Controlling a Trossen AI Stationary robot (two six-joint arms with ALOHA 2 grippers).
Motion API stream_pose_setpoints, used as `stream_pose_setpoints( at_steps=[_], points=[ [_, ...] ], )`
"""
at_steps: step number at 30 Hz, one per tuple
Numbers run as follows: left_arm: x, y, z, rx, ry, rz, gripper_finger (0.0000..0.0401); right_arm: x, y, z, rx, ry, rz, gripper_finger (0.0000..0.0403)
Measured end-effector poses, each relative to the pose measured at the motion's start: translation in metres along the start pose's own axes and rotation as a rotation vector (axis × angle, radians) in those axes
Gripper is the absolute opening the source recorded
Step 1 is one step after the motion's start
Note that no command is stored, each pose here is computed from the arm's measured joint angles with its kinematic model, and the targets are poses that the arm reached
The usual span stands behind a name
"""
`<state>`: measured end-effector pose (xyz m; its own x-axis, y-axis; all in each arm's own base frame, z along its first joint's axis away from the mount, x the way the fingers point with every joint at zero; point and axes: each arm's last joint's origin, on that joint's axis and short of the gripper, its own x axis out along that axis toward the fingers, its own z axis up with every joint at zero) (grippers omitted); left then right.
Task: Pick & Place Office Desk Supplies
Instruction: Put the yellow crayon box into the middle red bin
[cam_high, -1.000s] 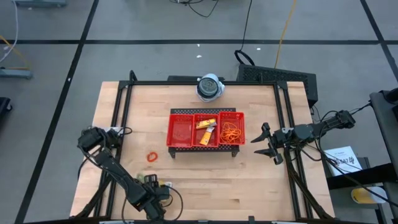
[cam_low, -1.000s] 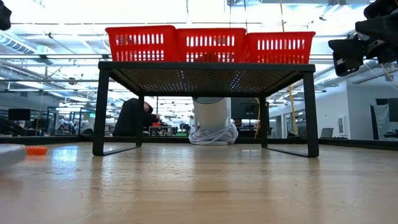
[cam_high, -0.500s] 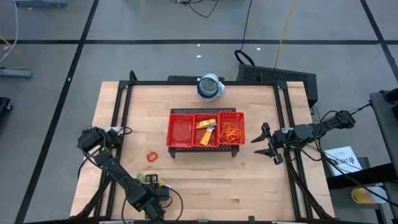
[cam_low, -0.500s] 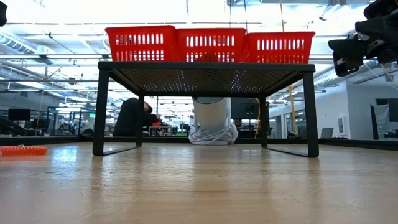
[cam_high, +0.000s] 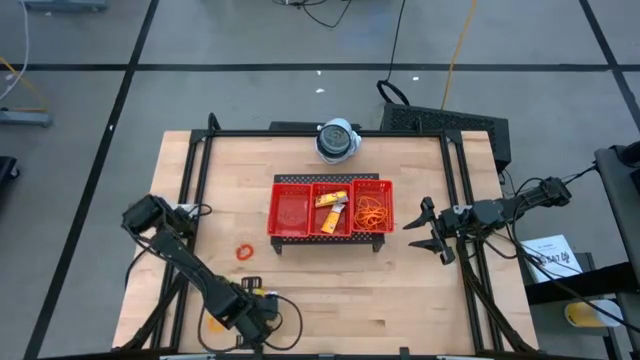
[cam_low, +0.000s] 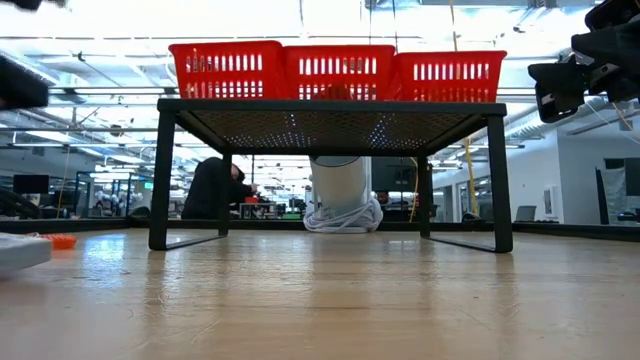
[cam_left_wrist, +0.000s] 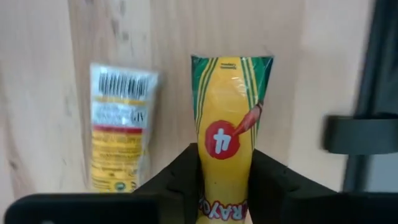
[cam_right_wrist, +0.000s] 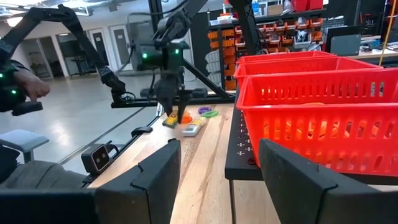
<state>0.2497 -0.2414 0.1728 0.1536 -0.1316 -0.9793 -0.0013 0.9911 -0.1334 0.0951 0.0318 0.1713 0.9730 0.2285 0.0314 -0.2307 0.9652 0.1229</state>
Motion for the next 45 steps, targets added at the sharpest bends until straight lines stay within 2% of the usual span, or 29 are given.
stream_pose_setpoints(
  at_steps=[8,18,26,30,36,45],
  points=[
    [-0.05,0.017,0.026,0.027,-0.269,-0.083,0.0102,0.0,0.0,0.0,0.0,0.0,0.0,0.0206],
    [-0.115,0.049,0.067,-0.003,-0.742,-0.151,0.0102,0.0,0.0,0.0,0.0,0.0,0.0,0.0206],
    [-0.141,0.076,0.098,0.091,-1.025,-0.096,0.0102,0.0,0.0,0.0,0.0,0.0,0.0,0.0206],
    [-0.147,0.093,0.108,0.142,-1.088,-0.018,0.0102,0.0,0.0,0.0,0.0,0.0,0.0,0.0206],
    [-0.15,0.124,0.12,0.162,-1.105,0.101,0.0102,0.0,0.0,0.0,0.0,0.0,0.0,0.0206],
    [-0.149,0.171,0.127,0.088,-1.044,0.217,0.0102,0.0,0.0,0.0,0.0,0.0,0.0,0.0206]
  ],
)
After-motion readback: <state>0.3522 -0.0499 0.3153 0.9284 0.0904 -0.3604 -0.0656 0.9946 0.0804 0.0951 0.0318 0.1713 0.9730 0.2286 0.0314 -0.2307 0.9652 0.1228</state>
